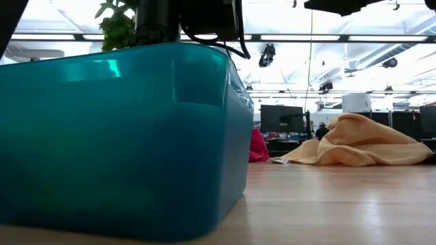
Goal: Pick and placing Produce into tupperware
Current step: Put the green bell pepper into the blue basket
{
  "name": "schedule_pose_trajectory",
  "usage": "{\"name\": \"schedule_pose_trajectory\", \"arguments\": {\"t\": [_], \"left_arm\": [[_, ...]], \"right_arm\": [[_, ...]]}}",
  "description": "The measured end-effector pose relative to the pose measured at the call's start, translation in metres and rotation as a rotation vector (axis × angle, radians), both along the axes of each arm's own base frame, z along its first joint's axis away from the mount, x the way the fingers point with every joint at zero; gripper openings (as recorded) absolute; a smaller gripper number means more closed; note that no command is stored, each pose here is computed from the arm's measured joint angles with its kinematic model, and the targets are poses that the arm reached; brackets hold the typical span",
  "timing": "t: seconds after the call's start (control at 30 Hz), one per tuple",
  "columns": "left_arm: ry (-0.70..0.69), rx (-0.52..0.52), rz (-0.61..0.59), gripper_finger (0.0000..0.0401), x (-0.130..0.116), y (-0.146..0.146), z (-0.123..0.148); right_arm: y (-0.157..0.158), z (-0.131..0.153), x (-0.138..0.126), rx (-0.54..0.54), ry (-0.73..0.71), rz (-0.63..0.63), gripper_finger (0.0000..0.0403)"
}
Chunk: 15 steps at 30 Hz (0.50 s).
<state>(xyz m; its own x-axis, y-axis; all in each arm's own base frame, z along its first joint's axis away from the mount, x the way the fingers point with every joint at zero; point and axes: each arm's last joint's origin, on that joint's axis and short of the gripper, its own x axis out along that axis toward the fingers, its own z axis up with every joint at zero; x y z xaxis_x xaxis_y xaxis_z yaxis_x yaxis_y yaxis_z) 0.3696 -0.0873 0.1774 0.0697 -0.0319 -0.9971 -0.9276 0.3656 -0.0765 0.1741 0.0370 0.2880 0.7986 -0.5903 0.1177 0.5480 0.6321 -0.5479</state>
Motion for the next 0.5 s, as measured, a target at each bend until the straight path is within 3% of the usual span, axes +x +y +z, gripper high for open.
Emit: {"name": "schedule_pose_trajectory", "arguments": {"t": [0.23,0.5], "left_arm": [[-0.011,0.024,-0.037,0.0207,0.001,0.000,0.002],[-0.046,0.072,-0.091,0.0196,0.001,0.002,0.010]], "right_arm": [[0.000,-0.004,0.001,-0.007,0.036,0.001,0.0068],[-0.001,0.002,-0.004,-0.007,0.011,-0.002,0.0068]]}}
